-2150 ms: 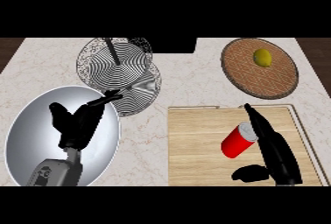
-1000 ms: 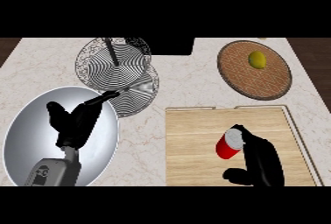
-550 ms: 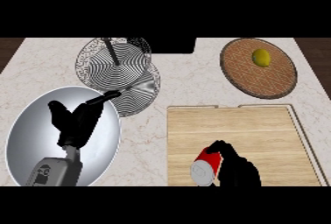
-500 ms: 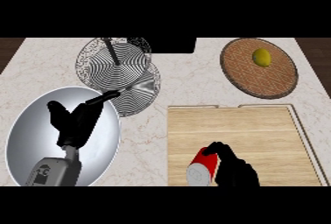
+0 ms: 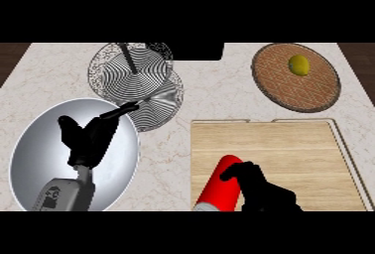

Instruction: Pick the can from the tray and place it in the tiered basket

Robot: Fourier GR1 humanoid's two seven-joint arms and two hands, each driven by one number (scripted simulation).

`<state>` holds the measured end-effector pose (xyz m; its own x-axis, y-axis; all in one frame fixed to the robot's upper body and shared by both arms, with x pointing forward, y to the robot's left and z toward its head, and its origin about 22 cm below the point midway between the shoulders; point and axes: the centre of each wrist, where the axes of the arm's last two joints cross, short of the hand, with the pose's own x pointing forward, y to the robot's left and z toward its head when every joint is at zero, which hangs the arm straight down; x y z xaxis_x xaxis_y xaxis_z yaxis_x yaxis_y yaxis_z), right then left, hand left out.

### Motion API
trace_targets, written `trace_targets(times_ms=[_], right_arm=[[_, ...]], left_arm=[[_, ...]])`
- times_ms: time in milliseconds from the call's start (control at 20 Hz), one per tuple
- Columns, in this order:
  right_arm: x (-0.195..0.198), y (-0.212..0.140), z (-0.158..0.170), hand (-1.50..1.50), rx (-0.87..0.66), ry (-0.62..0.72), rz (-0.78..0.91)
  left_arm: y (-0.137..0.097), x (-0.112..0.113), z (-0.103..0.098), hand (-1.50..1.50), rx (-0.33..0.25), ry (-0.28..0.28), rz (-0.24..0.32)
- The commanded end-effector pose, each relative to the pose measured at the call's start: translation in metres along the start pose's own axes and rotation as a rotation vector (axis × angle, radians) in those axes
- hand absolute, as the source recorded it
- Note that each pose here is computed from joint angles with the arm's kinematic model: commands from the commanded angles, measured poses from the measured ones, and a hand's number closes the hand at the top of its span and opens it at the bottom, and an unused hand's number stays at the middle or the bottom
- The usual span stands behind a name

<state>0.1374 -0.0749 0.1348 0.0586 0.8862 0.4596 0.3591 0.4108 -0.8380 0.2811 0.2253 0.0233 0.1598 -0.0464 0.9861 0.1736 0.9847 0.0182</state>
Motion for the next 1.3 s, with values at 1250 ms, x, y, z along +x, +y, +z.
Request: trace_targets(times_ms=[1250], right_arm=[[0.133,-0.04,-0.179,1.5,-0.039,0.183,-0.12]], left_arm=[[-0.016,0.008,-0.015,0.0,-0.074,0.009,-0.022]])
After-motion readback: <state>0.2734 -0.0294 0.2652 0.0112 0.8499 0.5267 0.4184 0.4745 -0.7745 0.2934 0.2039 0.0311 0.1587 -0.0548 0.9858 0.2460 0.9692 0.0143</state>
